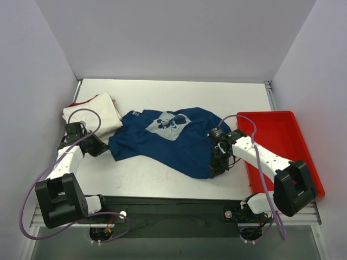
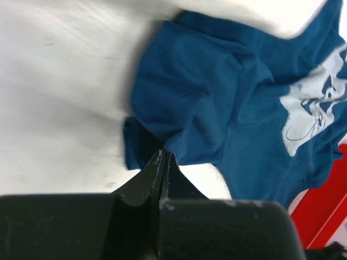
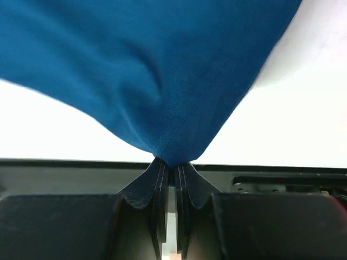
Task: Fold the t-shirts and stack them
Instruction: Flatten out the tshirt
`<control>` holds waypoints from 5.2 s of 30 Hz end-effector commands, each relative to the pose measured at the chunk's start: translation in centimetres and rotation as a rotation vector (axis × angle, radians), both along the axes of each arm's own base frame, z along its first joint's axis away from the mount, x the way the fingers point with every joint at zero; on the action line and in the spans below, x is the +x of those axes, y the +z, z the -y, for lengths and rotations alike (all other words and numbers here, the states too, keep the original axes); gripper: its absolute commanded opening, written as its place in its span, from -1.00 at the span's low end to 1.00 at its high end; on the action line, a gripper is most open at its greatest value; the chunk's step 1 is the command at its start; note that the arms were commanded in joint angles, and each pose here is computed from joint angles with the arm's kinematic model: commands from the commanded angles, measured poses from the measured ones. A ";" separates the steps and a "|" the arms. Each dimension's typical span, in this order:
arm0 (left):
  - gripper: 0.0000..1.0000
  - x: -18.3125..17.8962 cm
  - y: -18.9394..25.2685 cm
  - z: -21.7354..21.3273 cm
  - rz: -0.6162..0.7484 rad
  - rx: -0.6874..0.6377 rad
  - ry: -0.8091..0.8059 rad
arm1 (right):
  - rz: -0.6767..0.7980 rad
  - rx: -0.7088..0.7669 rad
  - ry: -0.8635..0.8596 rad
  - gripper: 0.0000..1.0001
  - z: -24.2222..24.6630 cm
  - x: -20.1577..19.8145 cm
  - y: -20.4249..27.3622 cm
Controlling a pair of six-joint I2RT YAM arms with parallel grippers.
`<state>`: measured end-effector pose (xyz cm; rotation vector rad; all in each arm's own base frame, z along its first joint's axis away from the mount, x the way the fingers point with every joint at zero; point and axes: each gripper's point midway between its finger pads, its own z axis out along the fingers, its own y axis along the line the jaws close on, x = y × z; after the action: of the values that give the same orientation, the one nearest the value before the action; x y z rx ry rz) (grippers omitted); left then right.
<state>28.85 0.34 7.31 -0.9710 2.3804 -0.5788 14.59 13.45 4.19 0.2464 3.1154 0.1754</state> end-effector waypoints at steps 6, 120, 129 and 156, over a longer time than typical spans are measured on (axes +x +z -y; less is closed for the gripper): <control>-1.00 6.4 8.6 4.0 0.263 0.077 -0.034 | 0.210 0.047 -0.042 -1.00 1.2 7.1 11.4; 0.52 6.0 6.6 19.1 0.118 0.000 -0.414 | 0.673 0.060 0.027 0.67 2.9 22.9 11.3; 0.57 1.6 -2.5 18.2 -0.139 0.023 -0.477 | 0.480 0.104 0.032 0.65 0.7 17.9 5.2; 0.59 16.1 -7.0 12.4 -0.207 0.338 -0.501 | 0.222 0.039 0.059 0.62 -0.5 18.6 -0.9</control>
<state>43.71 -14.99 2.98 -0.3318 2.7798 -0.4425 33.37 13.90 3.08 0.1398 2.8593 0.2680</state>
